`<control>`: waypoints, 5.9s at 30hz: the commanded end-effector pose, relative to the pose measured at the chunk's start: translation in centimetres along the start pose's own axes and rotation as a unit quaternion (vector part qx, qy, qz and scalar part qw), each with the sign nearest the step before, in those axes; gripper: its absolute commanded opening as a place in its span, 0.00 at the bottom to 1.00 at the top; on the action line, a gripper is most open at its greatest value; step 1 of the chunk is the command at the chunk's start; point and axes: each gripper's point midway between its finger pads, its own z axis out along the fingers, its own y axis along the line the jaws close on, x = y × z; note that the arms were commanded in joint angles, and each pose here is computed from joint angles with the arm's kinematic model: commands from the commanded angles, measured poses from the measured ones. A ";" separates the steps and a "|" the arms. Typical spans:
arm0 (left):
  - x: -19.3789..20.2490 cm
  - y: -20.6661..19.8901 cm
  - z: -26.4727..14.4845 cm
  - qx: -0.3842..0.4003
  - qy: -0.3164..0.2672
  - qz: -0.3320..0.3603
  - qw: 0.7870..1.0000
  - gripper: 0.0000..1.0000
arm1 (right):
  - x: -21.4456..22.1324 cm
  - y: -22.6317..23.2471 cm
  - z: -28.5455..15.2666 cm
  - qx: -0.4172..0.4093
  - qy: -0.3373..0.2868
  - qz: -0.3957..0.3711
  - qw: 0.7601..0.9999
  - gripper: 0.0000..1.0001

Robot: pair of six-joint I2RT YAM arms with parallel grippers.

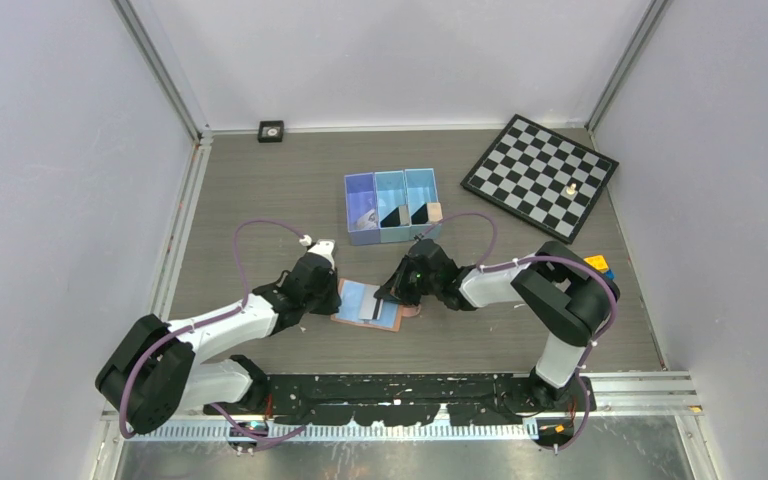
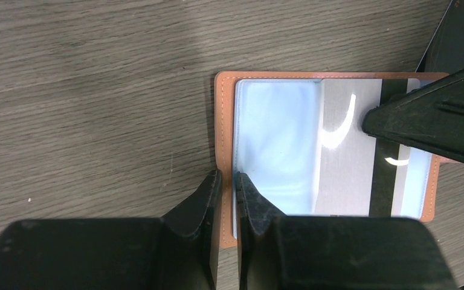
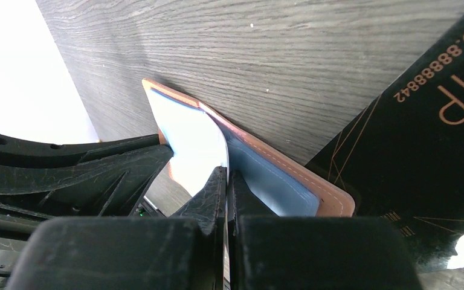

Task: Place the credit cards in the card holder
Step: Insert the credit card into the card holder.

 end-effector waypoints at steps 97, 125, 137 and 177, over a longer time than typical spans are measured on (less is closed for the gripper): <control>0.9 -0.6 -0.1 0.009 0.030 -0.002 0.999 0.00 | -0.6 -5.7 -0.7 0.116 -0.072 -0.075 0.988 0.01; 1.9 -3.1 0.0 0.082 0.054 -0.011 0.995 0.00 | -0.3 -5.8 0.6 0.128 -0.093 -0.047 0.986 0.05; 1.3 -4.4 -1.2 0.115 0.050 -0.017 0.992 0.14 | -1.4 -3.9 -6.2 0.159 -0.111 -0.097 0.976 0.43; 1.8 -3.7 -0.3 0.094 0.049 -0.040 0.994 0.01 | 1.0 1.8 -0.6 0.065 -0.023 -0.050 0.996 0.25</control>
